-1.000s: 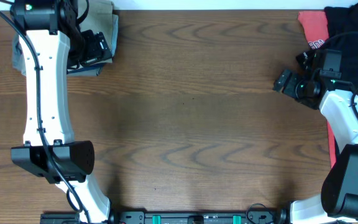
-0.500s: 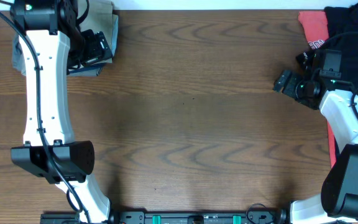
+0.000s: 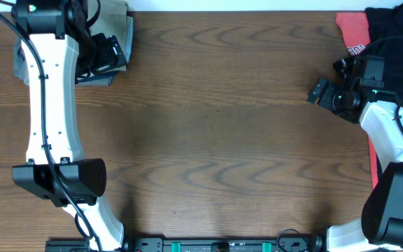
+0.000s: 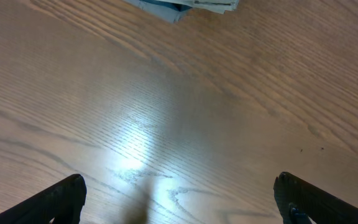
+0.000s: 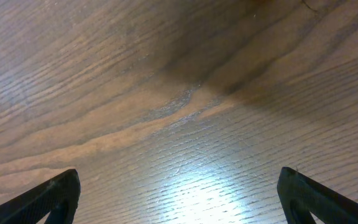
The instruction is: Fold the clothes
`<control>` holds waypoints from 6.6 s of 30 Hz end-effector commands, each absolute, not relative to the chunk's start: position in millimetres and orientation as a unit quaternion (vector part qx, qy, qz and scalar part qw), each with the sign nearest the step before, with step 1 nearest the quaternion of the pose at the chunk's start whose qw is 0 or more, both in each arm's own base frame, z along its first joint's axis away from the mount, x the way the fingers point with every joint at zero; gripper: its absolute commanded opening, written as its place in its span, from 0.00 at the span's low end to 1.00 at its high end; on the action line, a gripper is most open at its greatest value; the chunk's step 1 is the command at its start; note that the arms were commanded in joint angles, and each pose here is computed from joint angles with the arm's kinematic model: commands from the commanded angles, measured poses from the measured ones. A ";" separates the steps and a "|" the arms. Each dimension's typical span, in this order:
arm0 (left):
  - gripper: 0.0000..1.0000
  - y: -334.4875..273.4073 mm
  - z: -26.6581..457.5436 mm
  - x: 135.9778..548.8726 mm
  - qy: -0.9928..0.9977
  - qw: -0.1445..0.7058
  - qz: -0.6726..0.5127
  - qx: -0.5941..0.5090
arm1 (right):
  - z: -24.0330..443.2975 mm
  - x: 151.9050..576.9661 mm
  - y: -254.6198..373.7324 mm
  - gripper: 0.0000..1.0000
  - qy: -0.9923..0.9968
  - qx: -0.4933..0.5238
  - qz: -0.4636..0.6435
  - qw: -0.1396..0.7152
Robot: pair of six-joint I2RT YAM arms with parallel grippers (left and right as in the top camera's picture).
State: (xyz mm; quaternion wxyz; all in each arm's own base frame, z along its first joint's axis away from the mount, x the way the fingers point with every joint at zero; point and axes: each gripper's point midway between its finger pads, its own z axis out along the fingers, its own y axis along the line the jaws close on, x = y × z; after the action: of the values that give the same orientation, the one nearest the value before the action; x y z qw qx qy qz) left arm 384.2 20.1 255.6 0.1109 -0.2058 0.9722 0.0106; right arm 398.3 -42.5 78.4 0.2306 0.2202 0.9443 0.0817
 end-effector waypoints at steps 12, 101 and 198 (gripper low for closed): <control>0.98 -5.7 332.4 332.8 0.963 0.202 -0.017 -0.179 | 86.0 404.2 -44.5 0.99 0.943 0.215 0.082 0.241; 0.98 -18.3 148.6 240.7 0.759 0.641 -0.103 -0.038 | 86.0 404.2 -44.5 0.99 0.943 0.215 0.082 0.241; 0.98 4.4 140.3 244.1 0.751 0.652 -0.073 -0.072 | 253.3 342.0 51.0 0.99 0.878 0.072 0.150 0.448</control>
State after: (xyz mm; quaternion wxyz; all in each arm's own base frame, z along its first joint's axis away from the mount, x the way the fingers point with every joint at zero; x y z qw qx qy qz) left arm 245.4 5.8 154.4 0.6700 -0.0750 0.7351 -0.0720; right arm 359.2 38.1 246.0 0.4350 0.0967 0.8840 0.1415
